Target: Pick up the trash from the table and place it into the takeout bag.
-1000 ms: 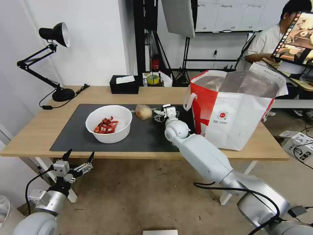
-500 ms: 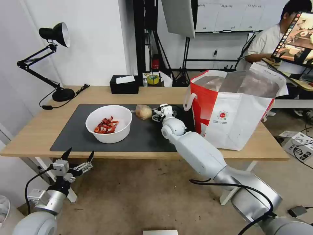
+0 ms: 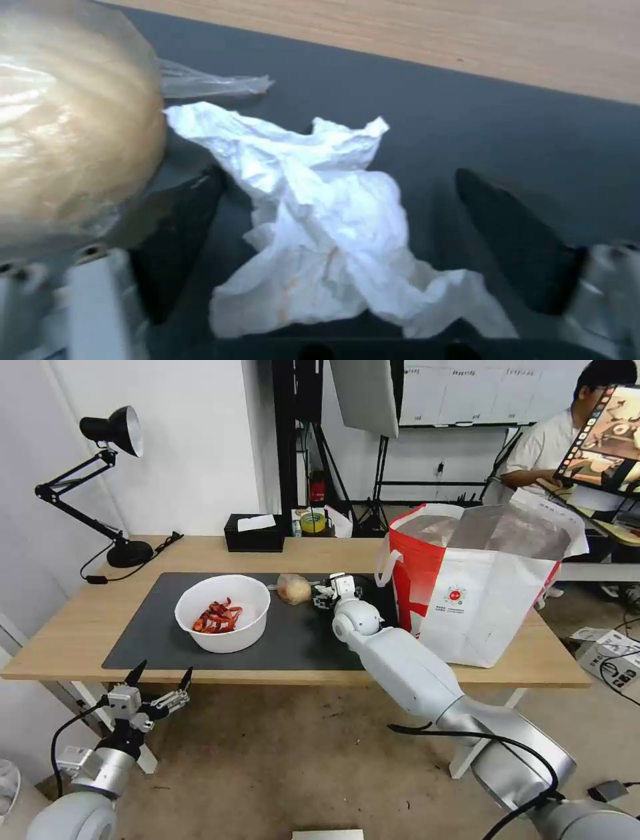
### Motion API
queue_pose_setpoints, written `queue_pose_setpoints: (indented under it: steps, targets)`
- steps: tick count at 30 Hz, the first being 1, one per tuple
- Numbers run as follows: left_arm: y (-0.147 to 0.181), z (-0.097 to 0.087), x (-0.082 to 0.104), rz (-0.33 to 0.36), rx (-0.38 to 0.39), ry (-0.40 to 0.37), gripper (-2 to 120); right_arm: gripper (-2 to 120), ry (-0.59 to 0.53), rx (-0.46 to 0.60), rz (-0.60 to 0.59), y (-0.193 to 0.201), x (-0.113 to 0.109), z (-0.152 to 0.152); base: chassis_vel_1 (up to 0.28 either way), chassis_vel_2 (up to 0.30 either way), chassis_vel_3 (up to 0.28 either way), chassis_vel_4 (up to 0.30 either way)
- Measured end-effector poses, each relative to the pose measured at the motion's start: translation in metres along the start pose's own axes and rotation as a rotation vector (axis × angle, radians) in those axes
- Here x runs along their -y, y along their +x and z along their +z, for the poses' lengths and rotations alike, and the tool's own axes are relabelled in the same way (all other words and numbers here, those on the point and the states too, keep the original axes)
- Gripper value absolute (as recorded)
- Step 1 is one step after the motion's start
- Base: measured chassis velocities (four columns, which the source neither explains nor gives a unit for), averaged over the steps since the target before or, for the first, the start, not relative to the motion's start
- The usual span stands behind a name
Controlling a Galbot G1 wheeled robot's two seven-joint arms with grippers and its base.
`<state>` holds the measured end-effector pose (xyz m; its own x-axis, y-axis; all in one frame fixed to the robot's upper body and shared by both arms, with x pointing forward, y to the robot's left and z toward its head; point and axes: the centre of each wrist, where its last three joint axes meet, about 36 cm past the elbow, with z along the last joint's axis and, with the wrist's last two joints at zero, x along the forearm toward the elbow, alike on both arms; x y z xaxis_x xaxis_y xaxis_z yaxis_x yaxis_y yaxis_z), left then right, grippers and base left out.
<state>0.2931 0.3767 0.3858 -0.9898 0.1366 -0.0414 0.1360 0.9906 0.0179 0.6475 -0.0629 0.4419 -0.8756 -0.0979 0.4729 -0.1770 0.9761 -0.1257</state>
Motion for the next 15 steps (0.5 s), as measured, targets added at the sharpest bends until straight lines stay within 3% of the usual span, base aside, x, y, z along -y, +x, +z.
queue_pose_setpoints:
  steps: [11,15]
  targets:
    - [0.0014,0.0023,-0.0026,-0.009,0.010,-0.004,100,44,-0.022,-0.029,-0.004,0.0052,0.0037,0.0019,0.000,0.000,0.000,0.000]
    - [0.0013,0.0019,-0.0015,-0.006,0.011,-0.003,100,34,-0.021,-0.028,0.001,0.0059,0.0057,0.0025,0.000,0.000,0.000,0.000]
